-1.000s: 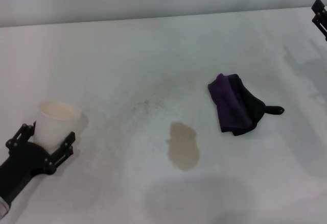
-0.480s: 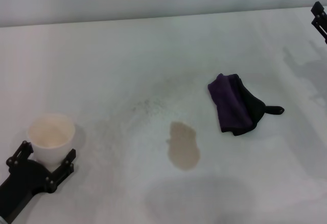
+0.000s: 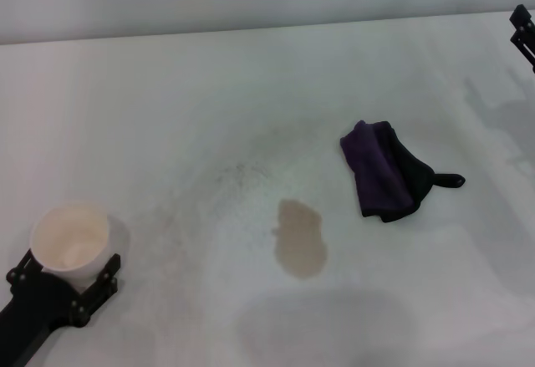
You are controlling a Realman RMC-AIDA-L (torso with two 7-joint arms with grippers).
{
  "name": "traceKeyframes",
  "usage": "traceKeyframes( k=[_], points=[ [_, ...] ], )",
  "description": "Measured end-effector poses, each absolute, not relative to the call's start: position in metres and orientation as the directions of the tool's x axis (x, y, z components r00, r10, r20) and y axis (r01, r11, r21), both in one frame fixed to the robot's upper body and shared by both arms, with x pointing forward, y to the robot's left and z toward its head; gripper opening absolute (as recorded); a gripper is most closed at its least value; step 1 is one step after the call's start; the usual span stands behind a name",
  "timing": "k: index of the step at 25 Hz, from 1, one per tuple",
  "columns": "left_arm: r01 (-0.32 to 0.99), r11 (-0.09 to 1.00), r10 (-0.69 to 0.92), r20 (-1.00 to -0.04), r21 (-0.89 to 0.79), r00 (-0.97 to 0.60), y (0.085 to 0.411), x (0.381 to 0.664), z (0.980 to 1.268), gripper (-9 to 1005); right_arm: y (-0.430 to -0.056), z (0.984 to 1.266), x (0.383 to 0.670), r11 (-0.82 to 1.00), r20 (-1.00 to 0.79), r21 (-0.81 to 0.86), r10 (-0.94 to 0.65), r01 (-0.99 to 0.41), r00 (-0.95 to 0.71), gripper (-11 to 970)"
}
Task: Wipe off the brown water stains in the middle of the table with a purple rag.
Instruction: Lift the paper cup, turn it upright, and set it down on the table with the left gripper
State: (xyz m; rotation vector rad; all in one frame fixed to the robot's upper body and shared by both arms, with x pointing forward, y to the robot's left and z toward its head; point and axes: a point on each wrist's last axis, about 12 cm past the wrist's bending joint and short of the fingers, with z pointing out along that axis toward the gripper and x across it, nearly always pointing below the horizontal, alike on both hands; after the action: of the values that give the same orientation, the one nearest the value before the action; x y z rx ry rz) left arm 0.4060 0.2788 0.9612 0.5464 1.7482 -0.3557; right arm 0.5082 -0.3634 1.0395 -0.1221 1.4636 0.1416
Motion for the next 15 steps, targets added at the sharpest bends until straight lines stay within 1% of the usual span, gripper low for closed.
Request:
traceKeyframes(
  k=[10,15],
  points=[
    [0.523,0.85,0.157,-0.978,0.062,-0.14,0.282,0.386,0.963,814,-0.362,1.039,0.508,0.983,-0.995,-0.001,0.016,-0.181,0.095,830],
    [0.513,0.857,0.145,-0.978,0.047,-0.152,0.282,0.378,0.961,833,-0.361,1.038,0.508,0.981,-0.996,-0.005,0.014,-0.192,0.093,829]
  ],
)
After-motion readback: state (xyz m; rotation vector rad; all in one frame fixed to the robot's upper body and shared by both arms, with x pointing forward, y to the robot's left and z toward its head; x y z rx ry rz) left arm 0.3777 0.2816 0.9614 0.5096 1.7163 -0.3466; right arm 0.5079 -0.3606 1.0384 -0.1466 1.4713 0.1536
